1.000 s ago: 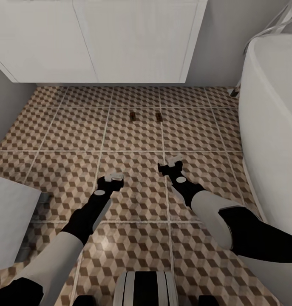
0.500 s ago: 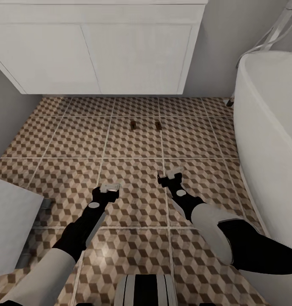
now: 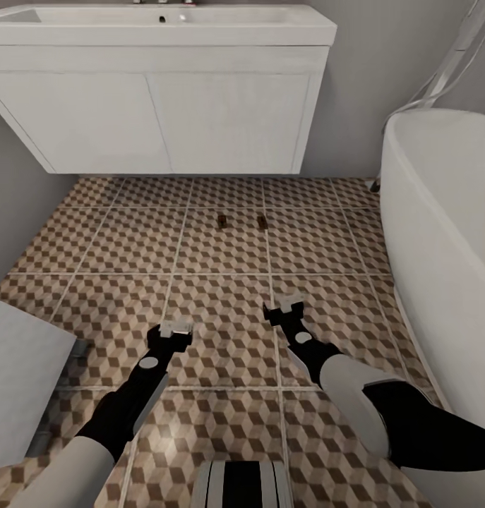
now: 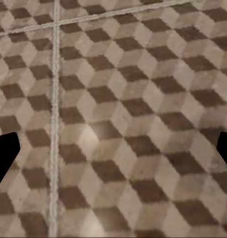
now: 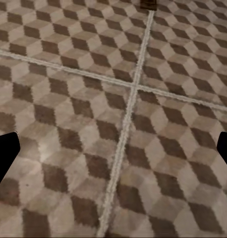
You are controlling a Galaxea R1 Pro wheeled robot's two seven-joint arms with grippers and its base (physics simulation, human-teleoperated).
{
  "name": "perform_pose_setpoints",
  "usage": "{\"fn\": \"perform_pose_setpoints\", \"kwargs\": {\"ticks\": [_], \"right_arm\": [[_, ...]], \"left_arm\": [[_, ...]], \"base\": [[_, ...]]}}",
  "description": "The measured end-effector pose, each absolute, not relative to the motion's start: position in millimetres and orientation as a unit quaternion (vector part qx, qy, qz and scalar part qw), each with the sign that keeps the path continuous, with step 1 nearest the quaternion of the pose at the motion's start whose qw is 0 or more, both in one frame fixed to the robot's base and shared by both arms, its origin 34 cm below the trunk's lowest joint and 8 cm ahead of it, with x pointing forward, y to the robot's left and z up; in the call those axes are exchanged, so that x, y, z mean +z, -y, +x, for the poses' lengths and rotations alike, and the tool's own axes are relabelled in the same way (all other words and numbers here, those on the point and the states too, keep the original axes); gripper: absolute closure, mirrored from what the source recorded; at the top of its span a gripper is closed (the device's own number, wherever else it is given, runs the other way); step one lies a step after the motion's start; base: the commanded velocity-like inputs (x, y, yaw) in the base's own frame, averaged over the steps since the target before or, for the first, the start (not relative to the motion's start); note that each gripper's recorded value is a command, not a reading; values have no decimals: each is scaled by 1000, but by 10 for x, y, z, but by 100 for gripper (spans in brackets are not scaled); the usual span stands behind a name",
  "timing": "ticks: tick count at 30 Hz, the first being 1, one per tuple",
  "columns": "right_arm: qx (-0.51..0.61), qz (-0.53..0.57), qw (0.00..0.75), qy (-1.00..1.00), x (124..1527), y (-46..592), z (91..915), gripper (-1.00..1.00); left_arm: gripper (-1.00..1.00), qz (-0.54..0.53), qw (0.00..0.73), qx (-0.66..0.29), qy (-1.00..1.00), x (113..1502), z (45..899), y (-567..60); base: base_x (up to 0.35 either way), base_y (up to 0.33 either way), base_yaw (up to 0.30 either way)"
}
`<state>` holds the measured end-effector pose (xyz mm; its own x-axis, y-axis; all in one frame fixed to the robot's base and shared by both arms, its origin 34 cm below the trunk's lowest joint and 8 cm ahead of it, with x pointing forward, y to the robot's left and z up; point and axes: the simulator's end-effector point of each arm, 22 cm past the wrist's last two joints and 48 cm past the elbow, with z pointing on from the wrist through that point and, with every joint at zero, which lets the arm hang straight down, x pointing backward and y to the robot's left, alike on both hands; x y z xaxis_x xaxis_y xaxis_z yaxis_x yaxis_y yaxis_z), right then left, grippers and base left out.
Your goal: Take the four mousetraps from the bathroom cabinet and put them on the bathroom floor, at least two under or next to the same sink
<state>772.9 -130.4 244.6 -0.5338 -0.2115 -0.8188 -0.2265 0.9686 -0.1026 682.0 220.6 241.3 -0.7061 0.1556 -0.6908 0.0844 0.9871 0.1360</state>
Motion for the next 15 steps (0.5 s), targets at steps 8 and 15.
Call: {"fn": "perform_pose_setpoints", "kwargs": {"ticks": [8, 15], "right_arm": [[6, -123, 454, -882, 2410, 1400, 7475, -100], [8, -121, 446, -887, 2402, 1451, 7238, -100]], "left_arm": [[-100, 69, 359, 52, -929, 2390, 6511, -2316], [-100, 69, 355, 54, -931, 2431, 6284, -2398]], "base": [[0, 0, 0], [0, 0, 0]]}}
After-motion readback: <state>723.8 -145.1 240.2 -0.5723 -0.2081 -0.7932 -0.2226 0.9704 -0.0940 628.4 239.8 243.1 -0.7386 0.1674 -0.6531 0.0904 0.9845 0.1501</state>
